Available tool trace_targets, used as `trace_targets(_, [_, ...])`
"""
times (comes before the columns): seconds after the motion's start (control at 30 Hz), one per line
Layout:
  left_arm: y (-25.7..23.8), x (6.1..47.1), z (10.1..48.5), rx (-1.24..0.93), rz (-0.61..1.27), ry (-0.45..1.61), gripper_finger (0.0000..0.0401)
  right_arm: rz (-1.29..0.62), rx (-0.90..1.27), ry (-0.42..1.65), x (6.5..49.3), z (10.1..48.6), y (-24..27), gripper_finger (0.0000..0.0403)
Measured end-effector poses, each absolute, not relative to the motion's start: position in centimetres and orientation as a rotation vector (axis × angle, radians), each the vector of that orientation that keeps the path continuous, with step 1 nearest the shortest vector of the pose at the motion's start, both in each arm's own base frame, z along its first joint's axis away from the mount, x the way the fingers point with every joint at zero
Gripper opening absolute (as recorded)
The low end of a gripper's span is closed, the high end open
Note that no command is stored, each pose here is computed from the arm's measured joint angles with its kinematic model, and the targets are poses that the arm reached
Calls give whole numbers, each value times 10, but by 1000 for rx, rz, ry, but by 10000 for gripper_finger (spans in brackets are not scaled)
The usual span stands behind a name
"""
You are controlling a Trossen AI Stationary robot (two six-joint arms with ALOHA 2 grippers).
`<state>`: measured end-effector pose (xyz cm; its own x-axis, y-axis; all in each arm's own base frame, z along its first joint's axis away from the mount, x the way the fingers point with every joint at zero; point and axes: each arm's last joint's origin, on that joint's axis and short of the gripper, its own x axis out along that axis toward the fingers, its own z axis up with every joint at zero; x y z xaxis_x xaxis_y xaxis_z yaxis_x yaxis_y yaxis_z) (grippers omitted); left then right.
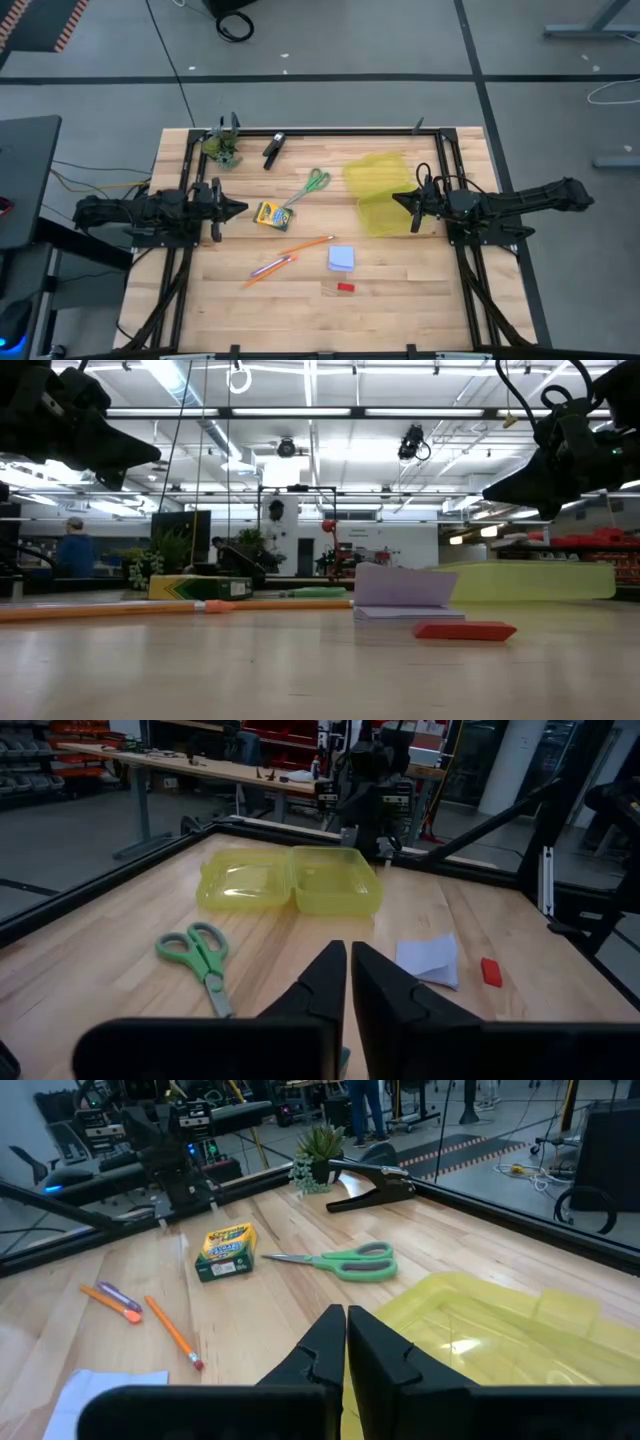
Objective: Pack school essentials
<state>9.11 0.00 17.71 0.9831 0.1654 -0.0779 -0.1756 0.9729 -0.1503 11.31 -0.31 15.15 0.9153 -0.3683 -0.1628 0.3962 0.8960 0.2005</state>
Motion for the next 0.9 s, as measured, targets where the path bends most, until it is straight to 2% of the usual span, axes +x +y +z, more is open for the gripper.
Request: trace_targets(0.9, [0, 91, 177, -157, 172, 65, 37, -397, 233, 122, 113, 152, -3, 21])
